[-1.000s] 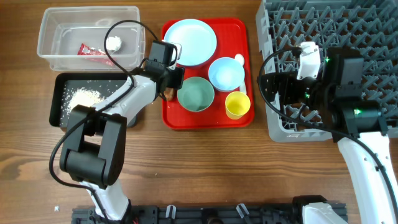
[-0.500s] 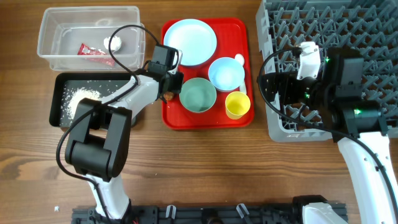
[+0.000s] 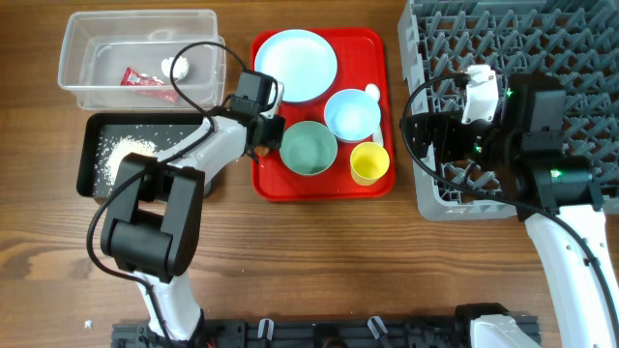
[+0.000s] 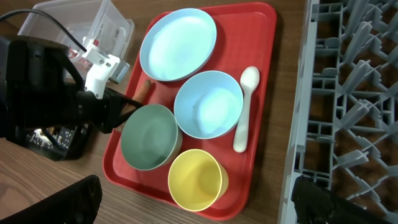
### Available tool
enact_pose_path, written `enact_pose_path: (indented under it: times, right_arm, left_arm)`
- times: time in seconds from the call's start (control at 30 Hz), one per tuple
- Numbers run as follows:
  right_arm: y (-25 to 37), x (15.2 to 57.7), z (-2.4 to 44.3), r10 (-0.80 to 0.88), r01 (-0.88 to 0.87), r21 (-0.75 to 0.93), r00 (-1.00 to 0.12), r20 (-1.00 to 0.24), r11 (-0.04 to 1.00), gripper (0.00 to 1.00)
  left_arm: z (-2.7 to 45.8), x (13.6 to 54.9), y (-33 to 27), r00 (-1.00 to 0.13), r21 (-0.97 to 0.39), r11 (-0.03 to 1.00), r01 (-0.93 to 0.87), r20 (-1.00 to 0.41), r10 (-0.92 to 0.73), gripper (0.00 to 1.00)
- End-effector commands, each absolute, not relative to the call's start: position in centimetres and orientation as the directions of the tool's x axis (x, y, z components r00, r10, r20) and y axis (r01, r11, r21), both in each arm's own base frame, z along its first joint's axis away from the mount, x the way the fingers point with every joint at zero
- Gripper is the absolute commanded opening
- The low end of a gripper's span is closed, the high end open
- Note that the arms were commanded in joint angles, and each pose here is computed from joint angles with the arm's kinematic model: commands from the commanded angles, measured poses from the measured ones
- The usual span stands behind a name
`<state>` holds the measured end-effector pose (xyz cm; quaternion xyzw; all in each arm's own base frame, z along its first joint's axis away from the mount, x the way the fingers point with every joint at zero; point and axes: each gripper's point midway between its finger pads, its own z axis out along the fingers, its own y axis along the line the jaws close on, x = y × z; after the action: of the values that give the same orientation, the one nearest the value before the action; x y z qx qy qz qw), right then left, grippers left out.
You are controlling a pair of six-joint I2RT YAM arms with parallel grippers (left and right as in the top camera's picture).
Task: Sort waste into correct bins and load items into the dishwasher rack
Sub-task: 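Grasp the carrot on the red tray with the left gripper, then carry the carrot to the black tray and release it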
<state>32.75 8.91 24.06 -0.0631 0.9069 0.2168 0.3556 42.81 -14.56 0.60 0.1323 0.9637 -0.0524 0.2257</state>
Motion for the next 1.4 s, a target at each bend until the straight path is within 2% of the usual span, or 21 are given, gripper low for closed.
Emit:
enact_pose_path:
  times: [0.0, 0.17, 0.37, 0.43, 0.57, 0.67, 0.93, 1.1, 1.27, 1.37]
  right_arm:
    - [9.0, 33.2, 25.0, 0.047, -0.268, 0.344, -0.724, -0.688, 0.9, 1.0]
    - [9.0, 33.2, 25.0, 0.047, -0.268, 0.343, -0.724, -0.688, 0.9, 1.0]
    - [9.0, 33.2, 25.0, 0.047, -0.268, 0.343, -0.724, -0.688, 0.9, 1.0]
    - [8.8, 33.3, 24.9, 0.047, -0.261, 0.336, -0.723, -0.689, 0.905, 1.0]
    - [8.8, 33.3, 25.0, 0.047, -0.261, 0.336, -0.722, -0.69, 0.905, 1.0]
    - [8.8, 33.3, 25.0, 0.047, -0.261, 0.335, -0.723, -0.69, 0.905, 1.0]
    - [8.7, 33.3, 24.9, 0.048, -0.257, 0.332, -0.722, -0.69, 0.908, 1.0]
    - [8.7, 33.3, 24.9, 0.048, -0.257, 0.332, -0.723, -0.689, 0.908, 1.0]
    - [8.7, 33.3, 24.9, 0.048, -0.257, 0.332, -0.723, -0.689, 0.908, 1.0]
    - [8.7, 33.3, 24.9, 0.048, -0.256, 0.331, -0.723, -0.69, 0.908, 1.0]
  left_arm:
    - [0.3, 42.7, -15.0, -0.865, -0.056, 0.956, 0.287, -0.443, 0.234, 0.11]
    - [2.3, 43.5, -15.2, -0.846, -0.062, 0.957, 0.282, -0.486, 0.217, 0.11]
    - [9.9, 44.9, -15.7, -0.788, -0.099, 0.962, 0.253, -0.599, 0.146, 0.1]
    - [14.6, 45.1, -15.3, -0.747, -0.13, 0.966, 0.222, -0.66, 0.082, 0.09]
    - [19.0, 44.3, -13.1, -0.716, -0.182, 0.973, 0.142, -0.698, -0.026, 0.13]
    - [20.7, 43.2, -9.5, -0.715, -0.204, 0.979, 0.013, -0.686, -0.133, 0.13]
    - [17.2, 39.9, 1.7, -0.759, -0.123, 0.929, -0.348, -0.545, -0.357, 0.09]
    - [13.3, 37.9, 7.2, -0.706, -0.126, 0.821, -0.557, -0.448, -0.548, 0.08]
    - [8.9, 36.7, 9.7, -0.657, -0.114, 0.735, -0.669, -0.372, -0.656, 0.05]
    - [6.0, 36.7, 10.0, -0.666, -0.094, 0.729, -0.678, -0.34, -0.664, 0.05]
